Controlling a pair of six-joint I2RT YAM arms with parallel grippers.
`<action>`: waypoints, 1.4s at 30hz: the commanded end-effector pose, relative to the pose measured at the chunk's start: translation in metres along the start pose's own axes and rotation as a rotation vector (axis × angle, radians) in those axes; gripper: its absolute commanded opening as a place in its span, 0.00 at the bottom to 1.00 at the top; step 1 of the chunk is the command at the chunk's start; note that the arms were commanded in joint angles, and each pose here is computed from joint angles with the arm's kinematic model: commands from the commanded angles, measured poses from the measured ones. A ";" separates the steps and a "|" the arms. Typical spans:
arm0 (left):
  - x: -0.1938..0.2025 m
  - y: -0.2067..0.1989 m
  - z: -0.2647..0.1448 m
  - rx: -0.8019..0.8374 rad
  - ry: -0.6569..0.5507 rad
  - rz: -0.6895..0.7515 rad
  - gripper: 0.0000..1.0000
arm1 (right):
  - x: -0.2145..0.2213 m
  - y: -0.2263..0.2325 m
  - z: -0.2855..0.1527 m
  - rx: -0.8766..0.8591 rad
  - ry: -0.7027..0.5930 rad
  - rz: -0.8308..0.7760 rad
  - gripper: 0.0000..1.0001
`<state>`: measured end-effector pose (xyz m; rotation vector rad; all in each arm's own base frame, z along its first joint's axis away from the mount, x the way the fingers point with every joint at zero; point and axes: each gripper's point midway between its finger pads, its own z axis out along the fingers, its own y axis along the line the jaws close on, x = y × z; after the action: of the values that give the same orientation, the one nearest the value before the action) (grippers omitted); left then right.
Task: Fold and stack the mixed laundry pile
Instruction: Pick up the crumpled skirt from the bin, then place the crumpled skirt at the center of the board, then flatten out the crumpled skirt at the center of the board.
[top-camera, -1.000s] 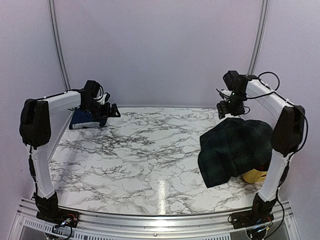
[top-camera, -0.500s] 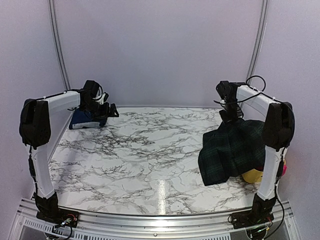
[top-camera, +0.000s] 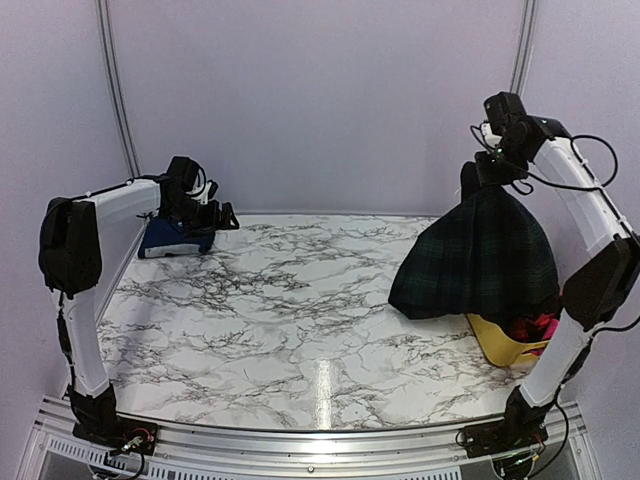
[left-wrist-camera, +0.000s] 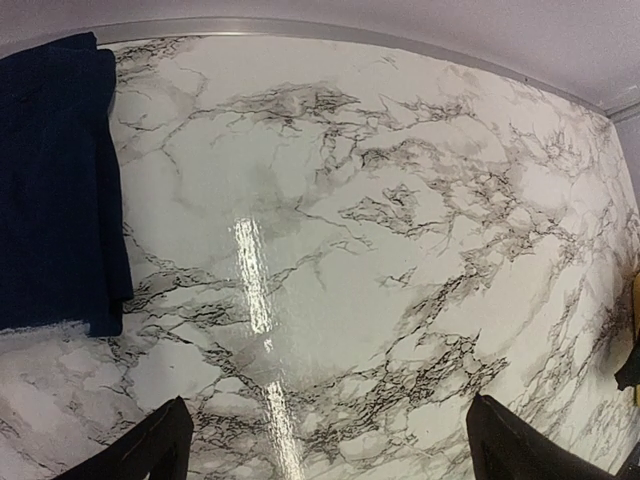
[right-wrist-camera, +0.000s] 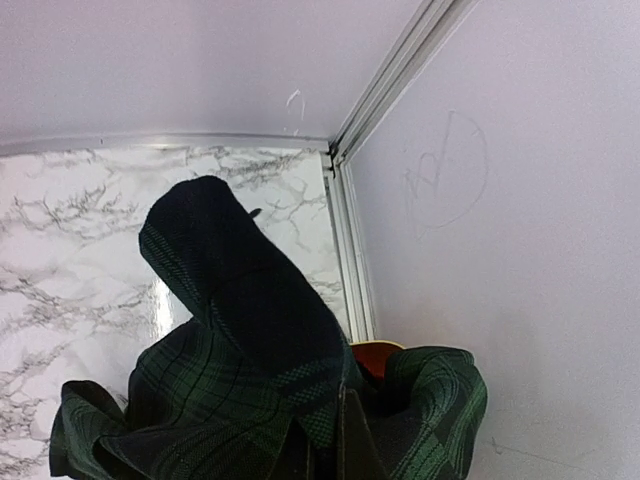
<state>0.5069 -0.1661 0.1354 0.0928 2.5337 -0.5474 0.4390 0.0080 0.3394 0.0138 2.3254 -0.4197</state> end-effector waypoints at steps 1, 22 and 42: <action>-0.010 -0.003 -0.011 0.004 -0.022 0.004 0.99 | -0.024 -0.011 -0.019 -0.075 -0.101 0.076 0.00; -0.028 0.004 -0.051 -0.015 -0.106 -0.062 0.99 | -0.173 0.140 -0.328 -1.399 -0.917 0.133 0.00; 0.076 0.006 -0.048 -0.062 0.024 0.027 0.96 | 0.095 0.283 -0.035 -1.010 0.066 -0.070 0.74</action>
<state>0.4067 -0.1607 0.1251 0.2080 2.6045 -0.4828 0.3603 0.2289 0.1982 -0.4144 2.4434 0.6814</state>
